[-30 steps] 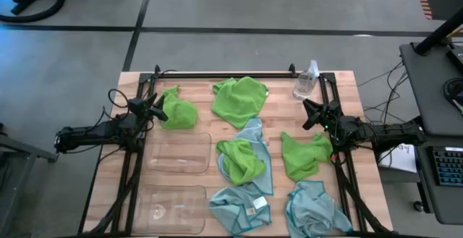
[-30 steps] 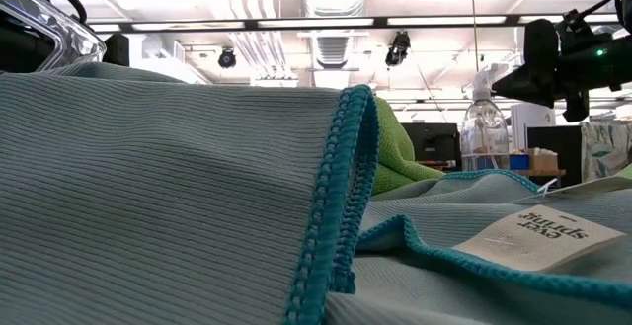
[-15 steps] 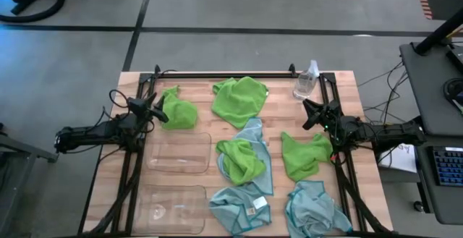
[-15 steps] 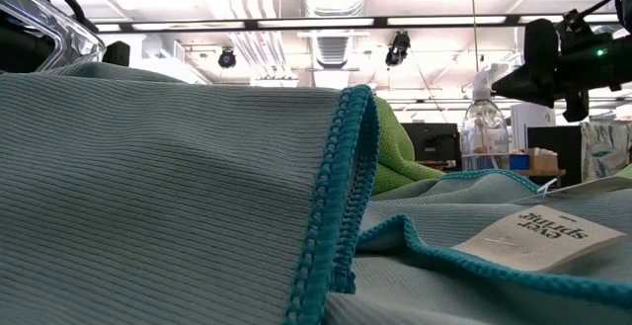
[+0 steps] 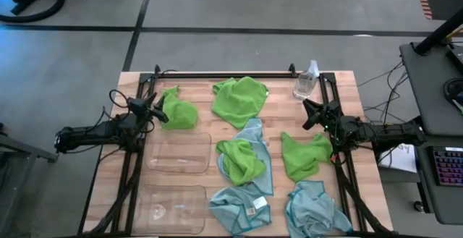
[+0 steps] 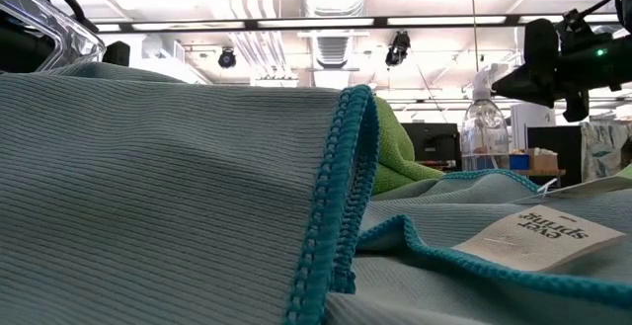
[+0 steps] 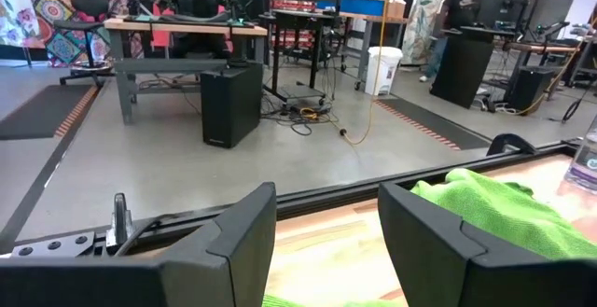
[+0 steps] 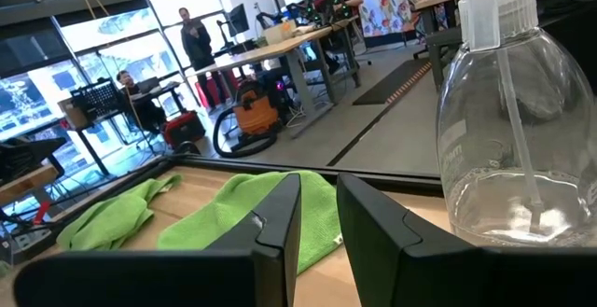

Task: Sort microfiber towel by color & place in baskets
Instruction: Put the bottom right green microfiber cloth into the top transparent bin

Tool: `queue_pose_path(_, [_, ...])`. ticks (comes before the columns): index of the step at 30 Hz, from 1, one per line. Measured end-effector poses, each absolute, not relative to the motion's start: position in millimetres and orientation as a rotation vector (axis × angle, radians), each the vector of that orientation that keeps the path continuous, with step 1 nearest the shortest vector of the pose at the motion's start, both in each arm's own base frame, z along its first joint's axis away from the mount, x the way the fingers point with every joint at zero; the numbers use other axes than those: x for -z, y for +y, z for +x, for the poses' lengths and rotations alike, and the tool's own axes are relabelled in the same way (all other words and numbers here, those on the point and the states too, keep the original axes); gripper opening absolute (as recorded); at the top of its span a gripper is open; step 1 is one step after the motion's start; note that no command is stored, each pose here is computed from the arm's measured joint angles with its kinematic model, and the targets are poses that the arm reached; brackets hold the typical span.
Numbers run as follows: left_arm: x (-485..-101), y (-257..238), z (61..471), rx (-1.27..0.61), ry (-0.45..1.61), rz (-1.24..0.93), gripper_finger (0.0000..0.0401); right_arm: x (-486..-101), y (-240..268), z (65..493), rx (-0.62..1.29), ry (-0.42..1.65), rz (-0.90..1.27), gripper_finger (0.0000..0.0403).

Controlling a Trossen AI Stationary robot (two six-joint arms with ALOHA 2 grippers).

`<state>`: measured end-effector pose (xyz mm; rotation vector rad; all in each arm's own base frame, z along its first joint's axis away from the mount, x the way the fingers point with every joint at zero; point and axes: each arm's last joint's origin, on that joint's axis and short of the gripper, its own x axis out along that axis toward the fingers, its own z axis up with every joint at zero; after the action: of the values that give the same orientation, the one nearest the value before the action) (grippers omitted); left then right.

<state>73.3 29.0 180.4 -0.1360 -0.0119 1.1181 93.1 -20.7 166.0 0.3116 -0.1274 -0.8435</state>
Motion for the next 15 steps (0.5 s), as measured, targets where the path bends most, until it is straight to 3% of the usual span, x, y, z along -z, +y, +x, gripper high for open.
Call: queue_pose_path(15, [-180.6,29.0,73.4,-1.117,-0.023,-0.151,0.0174,-166.1,-20.5,93.3,0.835,-0.127,0.313,0.0068])
